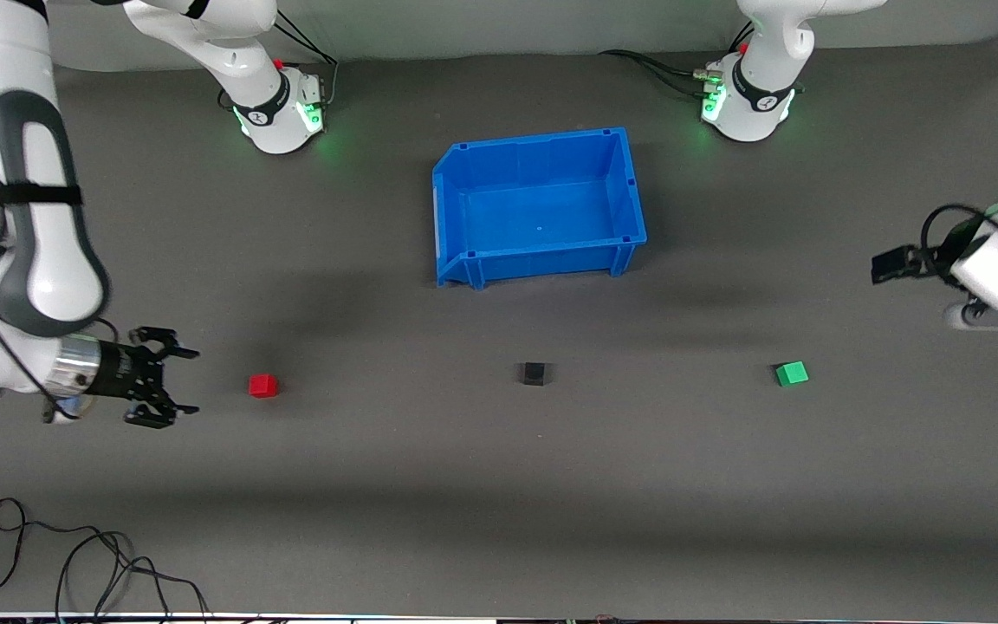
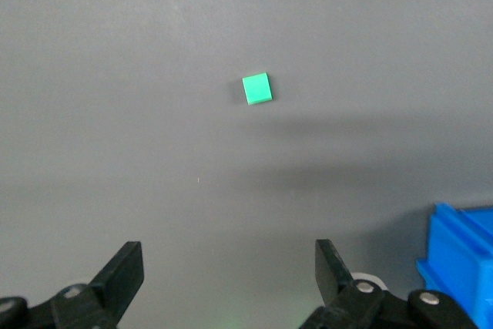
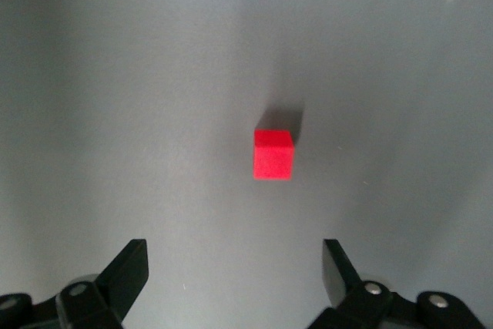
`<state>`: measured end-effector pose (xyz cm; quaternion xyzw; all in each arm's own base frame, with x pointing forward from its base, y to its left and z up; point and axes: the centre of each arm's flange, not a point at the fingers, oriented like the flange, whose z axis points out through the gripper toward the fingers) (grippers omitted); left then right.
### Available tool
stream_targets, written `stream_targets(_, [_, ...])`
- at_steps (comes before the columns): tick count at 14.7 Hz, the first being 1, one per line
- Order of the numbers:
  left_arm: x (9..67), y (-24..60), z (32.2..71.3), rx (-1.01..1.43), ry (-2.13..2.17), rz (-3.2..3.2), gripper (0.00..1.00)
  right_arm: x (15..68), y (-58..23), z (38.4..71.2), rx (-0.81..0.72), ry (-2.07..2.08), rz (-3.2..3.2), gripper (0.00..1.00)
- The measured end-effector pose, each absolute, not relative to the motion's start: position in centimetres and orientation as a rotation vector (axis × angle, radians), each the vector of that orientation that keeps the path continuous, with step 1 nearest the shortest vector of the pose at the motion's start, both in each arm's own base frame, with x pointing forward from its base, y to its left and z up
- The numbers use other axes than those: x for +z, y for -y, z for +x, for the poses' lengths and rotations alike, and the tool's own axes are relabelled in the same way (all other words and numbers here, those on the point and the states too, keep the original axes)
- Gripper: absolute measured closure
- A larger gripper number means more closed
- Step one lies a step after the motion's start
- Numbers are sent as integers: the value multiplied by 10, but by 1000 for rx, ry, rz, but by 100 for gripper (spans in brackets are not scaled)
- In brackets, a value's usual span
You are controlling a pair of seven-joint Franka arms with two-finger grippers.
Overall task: Attach green and red cubes to black cube
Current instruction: 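Grasp the red cube with the right gripper while the left gripper grasps the green cube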
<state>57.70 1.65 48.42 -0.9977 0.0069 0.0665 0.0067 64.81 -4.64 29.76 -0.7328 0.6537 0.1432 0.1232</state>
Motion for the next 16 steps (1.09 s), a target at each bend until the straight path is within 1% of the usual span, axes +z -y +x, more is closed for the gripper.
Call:
stream_targets(3, [428,-17,585,196,-15,-3125,0,246,45,648,469,-1927,-2073,0])
stream_targets(7, [349,-18,600,270,14,-3124,0,202,46,645,507,-1942,-2027,0])
stream_targets(8, [327,-18,603,291,42,-3122,2,194,46,644,519,-1942,-2023,0])
stream_targets(10, [285,-15,610,308,86,-3120,3,184,45,642,537,-1948,-2020,0])
stream_targets(11, [267,-14,613,302,98,-3121,5,181,45,641,543,-1951,-2020,0])
stream_targets(13, [238,-15,621,288,127,-3123,7,178,44,640,550,-1952,-2020,0])
stream_targets(14, [229,-15,625,290,146,-3122,7,178,44,640,553,-1954,-2017,4])
stream_targets(15, [223,-15,629,293,158,-3121,10,177,44,639,557,-1955,-2011,4])
stream_targets(16, [217,-15,633,286,167,-3121,12,176,44,638,560,-1951,-2010,8])
